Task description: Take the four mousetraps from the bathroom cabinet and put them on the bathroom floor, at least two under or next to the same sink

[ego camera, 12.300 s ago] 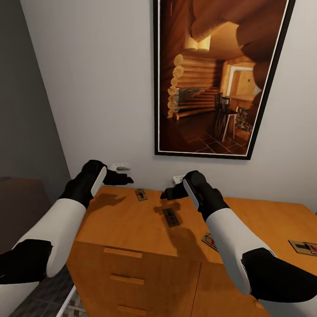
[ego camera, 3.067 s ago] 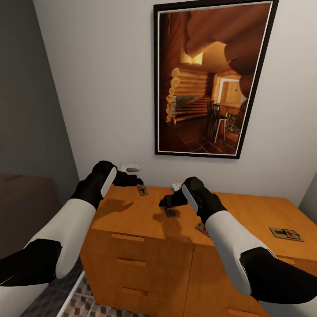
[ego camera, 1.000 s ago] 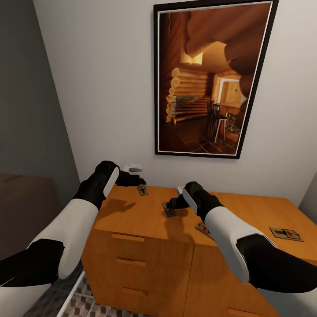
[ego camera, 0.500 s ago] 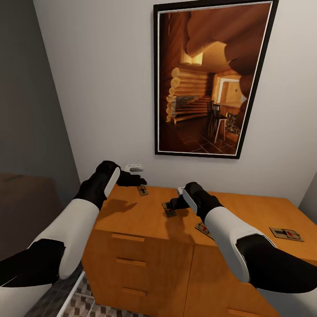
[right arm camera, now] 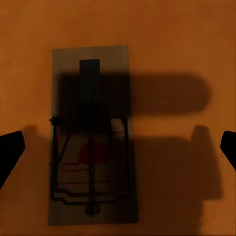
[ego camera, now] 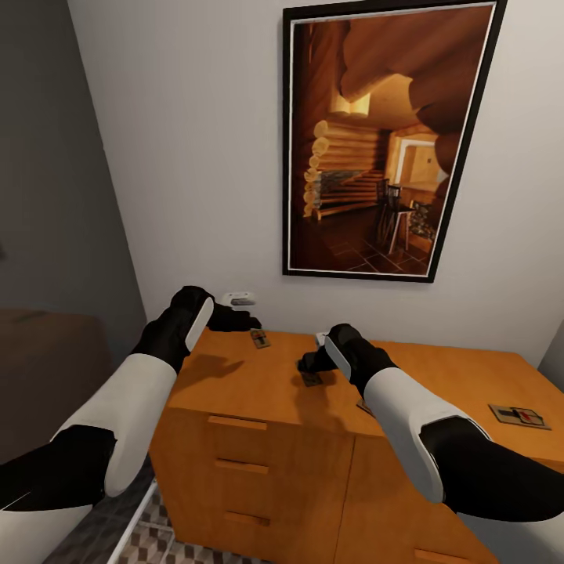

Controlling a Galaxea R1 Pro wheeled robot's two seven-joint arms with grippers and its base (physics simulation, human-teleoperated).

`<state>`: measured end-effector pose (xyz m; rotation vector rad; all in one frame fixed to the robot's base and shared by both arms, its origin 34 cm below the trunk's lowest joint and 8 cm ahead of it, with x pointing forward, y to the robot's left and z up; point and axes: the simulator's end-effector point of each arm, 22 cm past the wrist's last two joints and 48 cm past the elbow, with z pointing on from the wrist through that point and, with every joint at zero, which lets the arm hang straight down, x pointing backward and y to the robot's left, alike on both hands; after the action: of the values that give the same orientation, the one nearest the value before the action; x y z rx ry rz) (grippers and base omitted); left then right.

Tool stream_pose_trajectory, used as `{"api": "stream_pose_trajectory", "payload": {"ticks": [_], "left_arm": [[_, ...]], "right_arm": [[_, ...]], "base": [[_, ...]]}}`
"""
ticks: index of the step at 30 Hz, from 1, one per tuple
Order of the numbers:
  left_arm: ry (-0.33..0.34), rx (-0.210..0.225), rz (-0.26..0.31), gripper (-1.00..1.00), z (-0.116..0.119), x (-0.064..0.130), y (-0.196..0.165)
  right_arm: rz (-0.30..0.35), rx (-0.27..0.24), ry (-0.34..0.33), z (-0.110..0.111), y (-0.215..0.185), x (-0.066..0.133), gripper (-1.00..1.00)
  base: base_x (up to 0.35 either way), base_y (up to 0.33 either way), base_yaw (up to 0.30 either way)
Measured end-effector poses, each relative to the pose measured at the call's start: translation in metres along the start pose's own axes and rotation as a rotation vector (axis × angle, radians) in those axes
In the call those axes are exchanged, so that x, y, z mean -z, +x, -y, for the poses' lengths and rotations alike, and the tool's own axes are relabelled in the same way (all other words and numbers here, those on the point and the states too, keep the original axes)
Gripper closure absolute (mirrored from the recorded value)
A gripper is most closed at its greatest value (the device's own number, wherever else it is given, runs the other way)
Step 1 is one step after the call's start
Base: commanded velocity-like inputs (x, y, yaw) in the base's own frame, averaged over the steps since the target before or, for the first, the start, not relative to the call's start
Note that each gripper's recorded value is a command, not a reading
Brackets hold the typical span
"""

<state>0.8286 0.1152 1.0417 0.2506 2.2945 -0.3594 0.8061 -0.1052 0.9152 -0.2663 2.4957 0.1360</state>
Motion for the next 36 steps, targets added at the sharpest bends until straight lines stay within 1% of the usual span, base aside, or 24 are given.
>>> {"api": "stream_pose_trajectory", "payload": {"ticks": [36], "left_arm": [[0.0,0.0,0.001,-1.0,-0.0002,-0.0001,-0.0001]], "right_arm": [[-0.006,0.001,0.003,0.0006,0.0022,-0.001,-1.0]], "base": [[-0.004,0.01,0.0]]}}
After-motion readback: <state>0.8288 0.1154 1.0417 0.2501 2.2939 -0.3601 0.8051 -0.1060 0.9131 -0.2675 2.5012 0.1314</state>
